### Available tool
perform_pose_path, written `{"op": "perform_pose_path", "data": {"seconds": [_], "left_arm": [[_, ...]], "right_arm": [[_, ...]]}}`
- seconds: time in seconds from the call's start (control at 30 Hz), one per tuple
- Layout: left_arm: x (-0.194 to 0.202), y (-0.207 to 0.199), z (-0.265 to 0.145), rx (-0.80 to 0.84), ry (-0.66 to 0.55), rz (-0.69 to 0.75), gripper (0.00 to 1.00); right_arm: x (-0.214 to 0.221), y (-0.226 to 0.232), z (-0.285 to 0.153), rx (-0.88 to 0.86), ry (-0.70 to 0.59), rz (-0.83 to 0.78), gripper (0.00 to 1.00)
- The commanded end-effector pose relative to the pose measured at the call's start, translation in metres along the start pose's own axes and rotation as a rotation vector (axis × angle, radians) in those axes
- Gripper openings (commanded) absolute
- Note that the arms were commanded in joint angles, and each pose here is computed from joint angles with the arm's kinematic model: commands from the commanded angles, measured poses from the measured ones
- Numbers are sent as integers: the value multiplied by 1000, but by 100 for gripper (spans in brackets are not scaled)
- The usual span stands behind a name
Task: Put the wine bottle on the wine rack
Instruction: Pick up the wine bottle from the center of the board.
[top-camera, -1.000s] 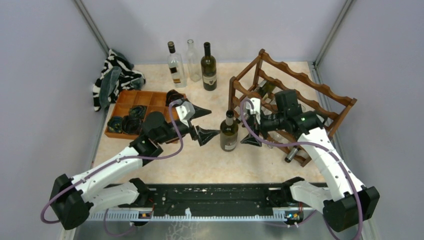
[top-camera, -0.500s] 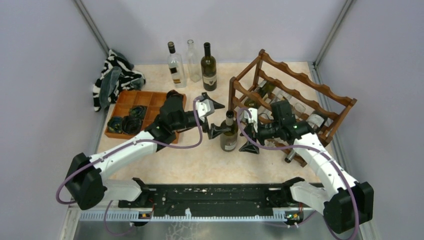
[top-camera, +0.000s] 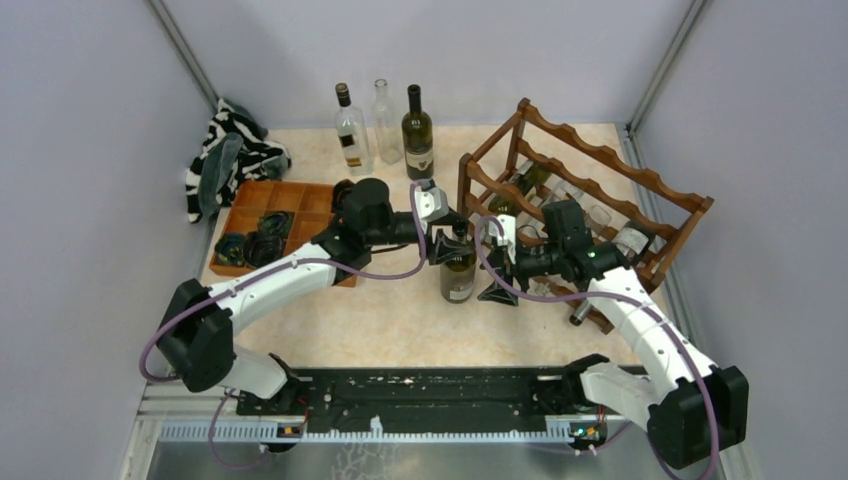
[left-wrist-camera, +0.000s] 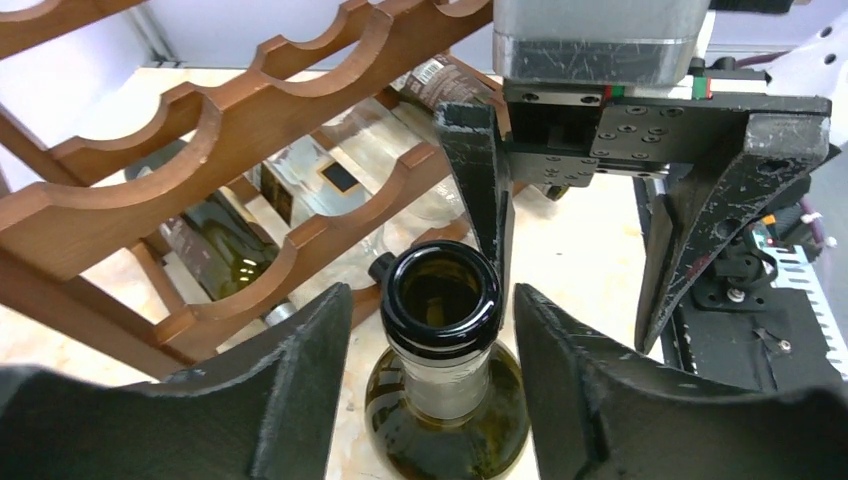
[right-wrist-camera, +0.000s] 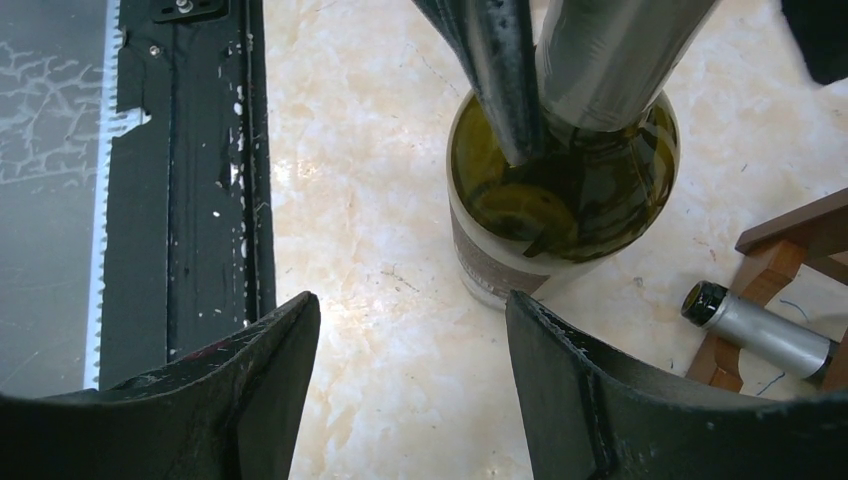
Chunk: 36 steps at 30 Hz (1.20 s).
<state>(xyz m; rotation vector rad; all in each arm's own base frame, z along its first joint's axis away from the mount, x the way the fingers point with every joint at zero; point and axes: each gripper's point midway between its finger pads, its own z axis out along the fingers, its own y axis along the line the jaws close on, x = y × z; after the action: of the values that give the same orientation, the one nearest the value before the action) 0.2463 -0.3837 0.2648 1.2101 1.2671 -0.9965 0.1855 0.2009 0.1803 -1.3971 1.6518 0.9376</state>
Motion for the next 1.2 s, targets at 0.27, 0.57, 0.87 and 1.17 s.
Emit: {"op": "perform_pose_path", "data": {"seconds": [0.27, 0.57, 0.87, 1.17], "left_arm": [[-28, 5, -7, -51, -48, -85, 0], [-64, -18, -69, -131, -286, -290, 0], [-62, -29, -109, -140, -475, -506, 0], [-74, -29, -119, -149, -575, -501, 0]], "right_arm": [[-12, -3, -4, 19, -41, -72, 68], [-13, 13, 6, -98, -120, -85, 94], [-19, 32, 36, -211, -131, -38, 98], [-10, 39, 58, -244, -116, 116, 98]]}}
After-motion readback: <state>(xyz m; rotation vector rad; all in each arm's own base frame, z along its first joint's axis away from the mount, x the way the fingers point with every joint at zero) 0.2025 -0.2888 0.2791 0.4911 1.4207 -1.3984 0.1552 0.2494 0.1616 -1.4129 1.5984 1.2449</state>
